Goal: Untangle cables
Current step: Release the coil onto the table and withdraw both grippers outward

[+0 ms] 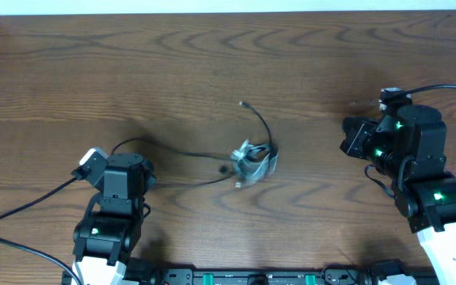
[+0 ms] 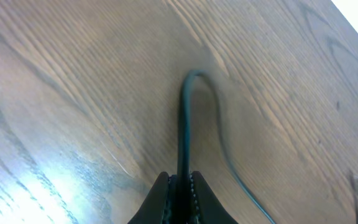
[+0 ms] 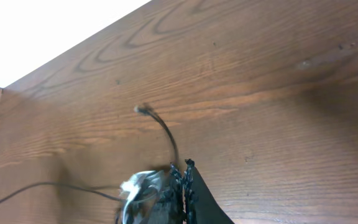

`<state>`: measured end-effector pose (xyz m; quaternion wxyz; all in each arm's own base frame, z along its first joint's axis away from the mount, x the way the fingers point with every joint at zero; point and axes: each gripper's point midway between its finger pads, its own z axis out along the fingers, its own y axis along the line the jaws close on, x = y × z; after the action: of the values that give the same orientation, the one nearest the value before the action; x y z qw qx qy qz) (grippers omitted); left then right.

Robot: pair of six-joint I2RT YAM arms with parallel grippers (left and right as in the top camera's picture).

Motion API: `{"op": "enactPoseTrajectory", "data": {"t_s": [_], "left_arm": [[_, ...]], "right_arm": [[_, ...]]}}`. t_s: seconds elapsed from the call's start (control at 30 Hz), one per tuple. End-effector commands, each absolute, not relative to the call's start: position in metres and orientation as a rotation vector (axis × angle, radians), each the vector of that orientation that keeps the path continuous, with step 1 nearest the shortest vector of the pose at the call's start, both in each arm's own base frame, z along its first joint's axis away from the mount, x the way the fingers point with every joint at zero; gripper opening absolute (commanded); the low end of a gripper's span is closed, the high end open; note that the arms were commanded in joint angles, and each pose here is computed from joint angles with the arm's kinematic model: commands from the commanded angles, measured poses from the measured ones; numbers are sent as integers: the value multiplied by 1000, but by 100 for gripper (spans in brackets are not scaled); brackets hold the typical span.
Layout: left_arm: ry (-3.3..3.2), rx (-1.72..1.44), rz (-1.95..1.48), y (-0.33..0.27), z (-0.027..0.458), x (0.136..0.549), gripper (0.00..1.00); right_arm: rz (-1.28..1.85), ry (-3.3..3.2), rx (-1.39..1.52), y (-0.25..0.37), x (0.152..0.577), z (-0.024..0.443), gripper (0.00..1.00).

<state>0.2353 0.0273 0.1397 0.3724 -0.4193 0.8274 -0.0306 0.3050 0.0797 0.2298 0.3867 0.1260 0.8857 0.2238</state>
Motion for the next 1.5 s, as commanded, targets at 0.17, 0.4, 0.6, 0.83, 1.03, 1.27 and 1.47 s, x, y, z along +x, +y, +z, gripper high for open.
{"op": "enactPoseTrajectory", "data": {"t_s": [0.17, 0.4, 0.6, 0.83, 1.03, 1.27, 1.47], "left_arm": [[2240, -991, -352, -14, 138, 239, 8], [2356, -474, -697, -80, 158, 243, 29], [2284, -686, -455, -39, 152, 251, 92], [2059, -1214, -306, 8, 145, 243, 93], [2074, -1009, -362, -4, 162, 261, 93], [2012, -1231, 1, 47, 163, 221, 93], [2052, -1041, -249, 13, 218, 242, 93]], "right_arm": [[612, 2265, 262, 90, 304, 233, 1], [628, 2374, 243, 102, 301, 208, 1], [619, 2446, 250, 106, 302, 189, 1], [600, 2482, 264, 104, 297, 182, 2], [598, 2492, 267, 103, 295, 180, 3], [588, 2526, 277, 102, 289, 175, 3], [588, 2526, 277, 102, 289, 175, 3]]}}
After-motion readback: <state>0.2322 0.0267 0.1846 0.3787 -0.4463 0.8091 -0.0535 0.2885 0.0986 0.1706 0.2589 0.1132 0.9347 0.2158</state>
